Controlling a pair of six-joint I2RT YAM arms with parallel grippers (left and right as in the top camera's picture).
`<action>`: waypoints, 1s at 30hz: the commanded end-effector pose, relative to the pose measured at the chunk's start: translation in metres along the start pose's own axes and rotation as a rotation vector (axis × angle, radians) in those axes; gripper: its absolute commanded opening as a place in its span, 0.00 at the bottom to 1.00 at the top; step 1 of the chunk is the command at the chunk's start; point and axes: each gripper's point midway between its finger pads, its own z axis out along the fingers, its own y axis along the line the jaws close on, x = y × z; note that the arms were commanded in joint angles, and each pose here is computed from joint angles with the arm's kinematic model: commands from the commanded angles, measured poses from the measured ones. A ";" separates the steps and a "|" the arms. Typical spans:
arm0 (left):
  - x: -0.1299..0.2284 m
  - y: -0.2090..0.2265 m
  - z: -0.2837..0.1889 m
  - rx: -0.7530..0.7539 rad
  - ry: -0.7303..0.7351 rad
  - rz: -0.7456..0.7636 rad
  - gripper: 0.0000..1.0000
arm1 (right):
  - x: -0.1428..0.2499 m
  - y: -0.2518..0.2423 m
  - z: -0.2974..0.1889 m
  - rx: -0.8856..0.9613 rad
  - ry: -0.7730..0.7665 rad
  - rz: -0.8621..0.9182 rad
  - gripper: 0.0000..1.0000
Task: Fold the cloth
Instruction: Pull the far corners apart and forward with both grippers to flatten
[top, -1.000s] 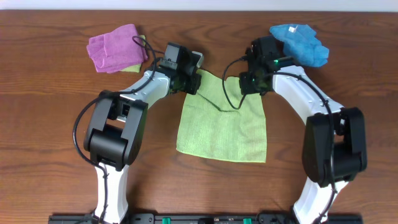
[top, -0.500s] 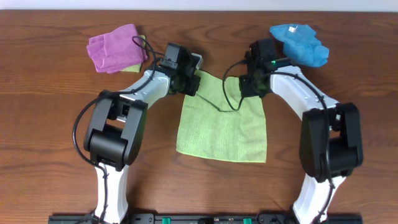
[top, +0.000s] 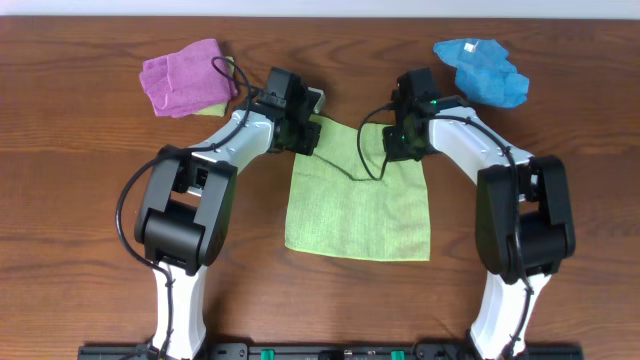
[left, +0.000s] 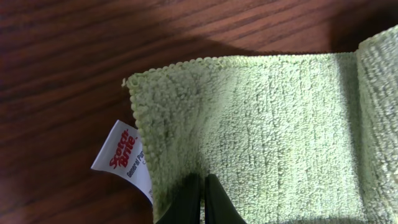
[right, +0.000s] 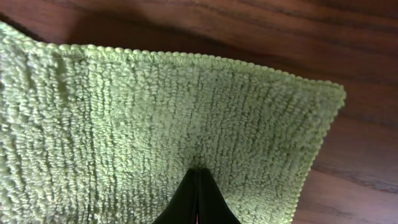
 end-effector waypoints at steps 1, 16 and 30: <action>0.022 0.019 0.006 -0.085 0.070 -0.031 0.06 | 0.007 -0.011 0.011 0.069 0.026 -0.015 0.02; 0.035 0.024 0.005 -0.124 0.116 -0.167 0.06 | 0.008 -0.026 0.011 0.089 0.032 0.015 0.01; 0.023 0.022 -0.001 -0.121 0.070 -0.167 0.06 | 0.016 -0.044 0.009 0.157 0.065 0.028 0.01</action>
